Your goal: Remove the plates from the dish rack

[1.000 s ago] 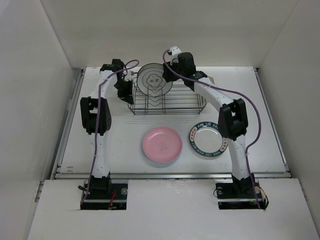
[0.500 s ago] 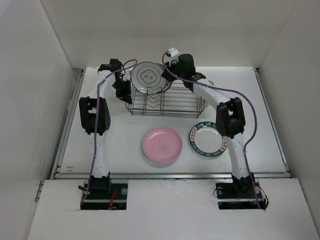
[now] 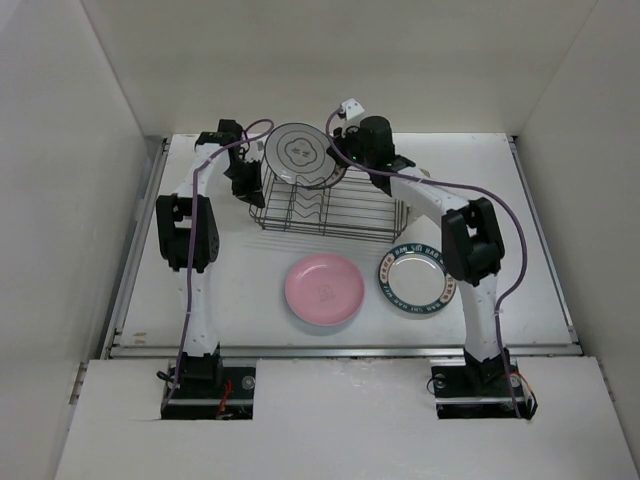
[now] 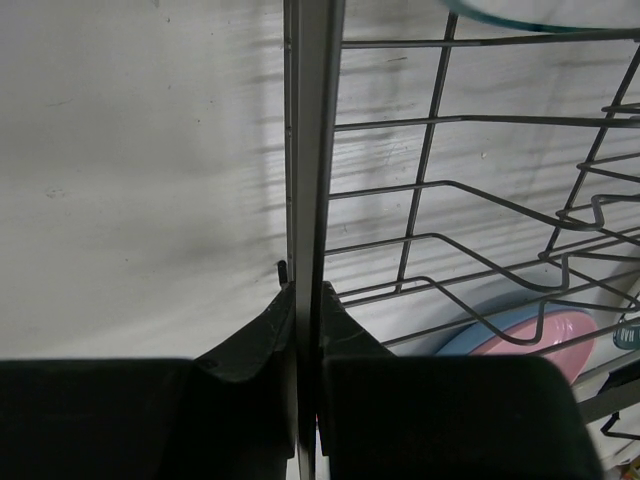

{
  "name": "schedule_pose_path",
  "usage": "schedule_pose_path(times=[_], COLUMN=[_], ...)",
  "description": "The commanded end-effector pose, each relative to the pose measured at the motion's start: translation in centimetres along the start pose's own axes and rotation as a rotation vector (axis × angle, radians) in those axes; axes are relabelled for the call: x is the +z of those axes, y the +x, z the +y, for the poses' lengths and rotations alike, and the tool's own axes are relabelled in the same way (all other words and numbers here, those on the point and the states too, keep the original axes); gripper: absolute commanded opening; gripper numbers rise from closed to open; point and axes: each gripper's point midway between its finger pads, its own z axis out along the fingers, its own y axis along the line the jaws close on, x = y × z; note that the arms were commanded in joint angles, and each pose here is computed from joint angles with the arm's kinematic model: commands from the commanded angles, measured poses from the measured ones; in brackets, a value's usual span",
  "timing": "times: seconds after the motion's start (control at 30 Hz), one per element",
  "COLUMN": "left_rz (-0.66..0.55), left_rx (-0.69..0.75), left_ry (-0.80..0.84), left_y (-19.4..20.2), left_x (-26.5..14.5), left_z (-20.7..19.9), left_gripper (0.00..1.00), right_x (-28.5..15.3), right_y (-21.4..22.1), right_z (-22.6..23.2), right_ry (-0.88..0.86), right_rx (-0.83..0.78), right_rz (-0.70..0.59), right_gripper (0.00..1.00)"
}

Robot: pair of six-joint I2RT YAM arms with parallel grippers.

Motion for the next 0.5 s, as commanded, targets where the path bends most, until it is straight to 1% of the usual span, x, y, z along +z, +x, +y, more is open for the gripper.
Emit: schedule_pose_path(times=[0.0, 0.03, 0.1, 0.13, 0.2, 0.23, 0.33, 0.4, 0.47], left_rz=[0.113, 0.113, 0.11, 0.102, 0.089, 0.091, 0.093, 0.093, 0.095], left_rx=[-0.153, -0.153, -0.162, -0.158, -0.172, -0.173, -0.174, -0.183, -0.194], left_ry=[-0.001, -0.001, -0.003, -0.001, -0.002, 0.01, 0.028, 0.028, 0.037], left_y=[2.9, 2.9, 2.8, 2.7, 2.3, 2.3, 2.3, 2.3, 2.3], left_x=[2.6, 2.6, 2.5, 2.2, 1.9, 1.9, 1.9, 1.9, 1.8], left_z=[0.9, 0.9, 1.3, 1.2, 1.4, 1.2, 0.9, 0.9, 0.6], left_gripper=[0.0, 0.0, 0.0, 0.0, 0.0, 0.0, 0.0, 0.0, 0.0], right_x=[-5.7, -7.4, -8.3, -9.3, -9.8, -9.9, -11.0, -11.9, -12.7], right_y=[-12.7, -14.6, -14.6, -15.4, -15.1, -14.3, -14.9, -15.2, -14.4], right_z=[0.4, 0.6, 0.8, 0.7, 0.7, 0.5, 0.7, 1.1, 0.4], right_ry=[0.075, 0.084, 0.083, 0.095, 0.105, 0.115, 0.115, 0.109, 0.129], right_rx=[0.047, 0.042, 0.04, 0.041, 0.043, 0.047, 0.046, 0.081, 0.132], right_rz=[-0.308, -0.352, -0.362, -0.378, -0.373, -0.358, -0.364, -0.363, -0.32], right_gripper=[0.0, 0.0, 0.0, 0.0, 0.0, 0.0, 0.0, 0.0, 0.0])
